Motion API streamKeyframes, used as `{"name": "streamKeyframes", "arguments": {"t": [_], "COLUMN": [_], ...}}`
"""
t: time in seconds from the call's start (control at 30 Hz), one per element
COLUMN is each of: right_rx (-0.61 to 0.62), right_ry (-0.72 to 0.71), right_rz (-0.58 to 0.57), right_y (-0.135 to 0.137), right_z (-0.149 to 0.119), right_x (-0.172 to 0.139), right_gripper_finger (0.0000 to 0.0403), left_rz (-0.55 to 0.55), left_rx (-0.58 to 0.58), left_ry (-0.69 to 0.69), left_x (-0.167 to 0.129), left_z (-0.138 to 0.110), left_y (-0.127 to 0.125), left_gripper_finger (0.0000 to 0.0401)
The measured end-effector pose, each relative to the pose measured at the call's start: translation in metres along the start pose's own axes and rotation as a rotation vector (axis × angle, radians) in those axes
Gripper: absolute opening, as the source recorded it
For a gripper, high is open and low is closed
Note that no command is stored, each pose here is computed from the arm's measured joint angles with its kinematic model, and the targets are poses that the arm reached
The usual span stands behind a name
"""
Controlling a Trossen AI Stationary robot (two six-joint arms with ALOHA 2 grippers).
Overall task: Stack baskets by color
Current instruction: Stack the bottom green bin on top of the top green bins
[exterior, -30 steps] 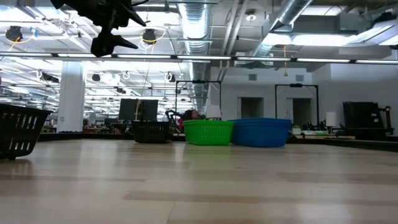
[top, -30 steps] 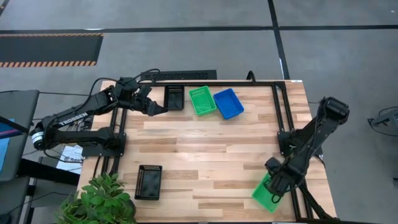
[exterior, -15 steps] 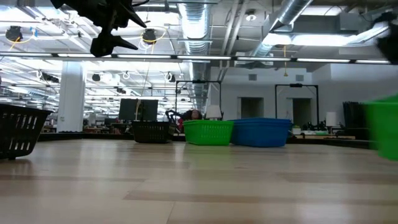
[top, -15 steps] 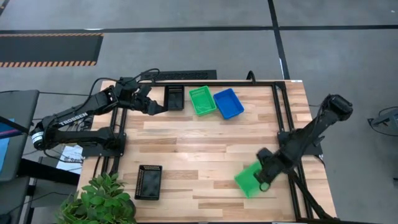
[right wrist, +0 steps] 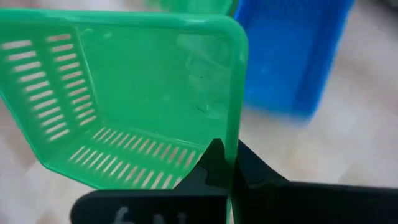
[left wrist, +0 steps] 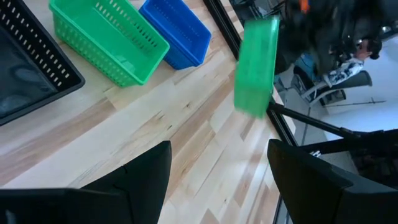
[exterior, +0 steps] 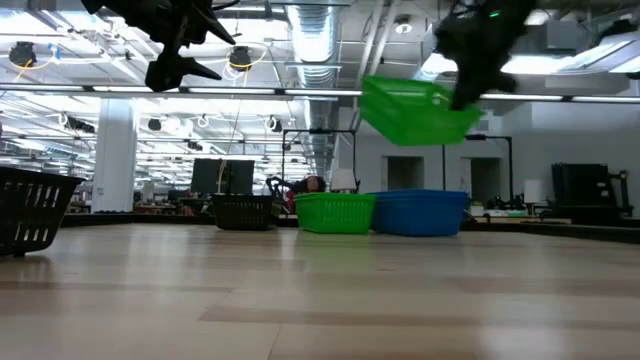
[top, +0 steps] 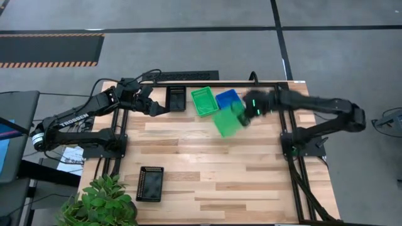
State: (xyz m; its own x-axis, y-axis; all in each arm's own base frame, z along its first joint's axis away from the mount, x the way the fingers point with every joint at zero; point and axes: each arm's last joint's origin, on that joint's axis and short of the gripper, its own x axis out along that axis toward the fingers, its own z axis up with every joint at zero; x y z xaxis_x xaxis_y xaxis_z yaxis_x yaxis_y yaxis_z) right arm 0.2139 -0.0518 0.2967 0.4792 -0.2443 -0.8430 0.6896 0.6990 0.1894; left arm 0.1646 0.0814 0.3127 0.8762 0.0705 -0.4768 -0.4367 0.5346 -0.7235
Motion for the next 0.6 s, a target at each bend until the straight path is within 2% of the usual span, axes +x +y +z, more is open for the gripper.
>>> {"name": "streamKeyframes", "arguments": {"t": [0.13, 0.33, 0.43, 0.6], "right_rx": [-0.130, -0.465, -0.616, -0.802], "right_ry": [-0.108, -0.165, -0.195, -0.266], "right_rz": [-0.060, -0.143, -0.143, -0.110], "right_y": [-0.026, -0.051, -0.054, -0.047], "right_z": [0.058, 0.136, 0.172, 0.221], "right_x": [-0.004, 0.000, 0.005, 0.018], "right_gripper_finger": [0.0003, 0.0006, 0.0006, 0.0010], "left_rz": [0.001, 0.004, 0.019, 0.037], "left_rx": [0.002, 0.005, 0.006, 0.006], "left_ry": [-0.001, -0.003, -0.016, -0.033], "left_x": [0.000, 0.000, 0.000, 0.000], "left_z": [0.000, 0.000, 0.000, 0.001], "left_y": [0.000, 0.000, 0.001, 0.001], "left_gripper_finger": [0.0256, 0.0256, 0.0256, 0.0256]}}
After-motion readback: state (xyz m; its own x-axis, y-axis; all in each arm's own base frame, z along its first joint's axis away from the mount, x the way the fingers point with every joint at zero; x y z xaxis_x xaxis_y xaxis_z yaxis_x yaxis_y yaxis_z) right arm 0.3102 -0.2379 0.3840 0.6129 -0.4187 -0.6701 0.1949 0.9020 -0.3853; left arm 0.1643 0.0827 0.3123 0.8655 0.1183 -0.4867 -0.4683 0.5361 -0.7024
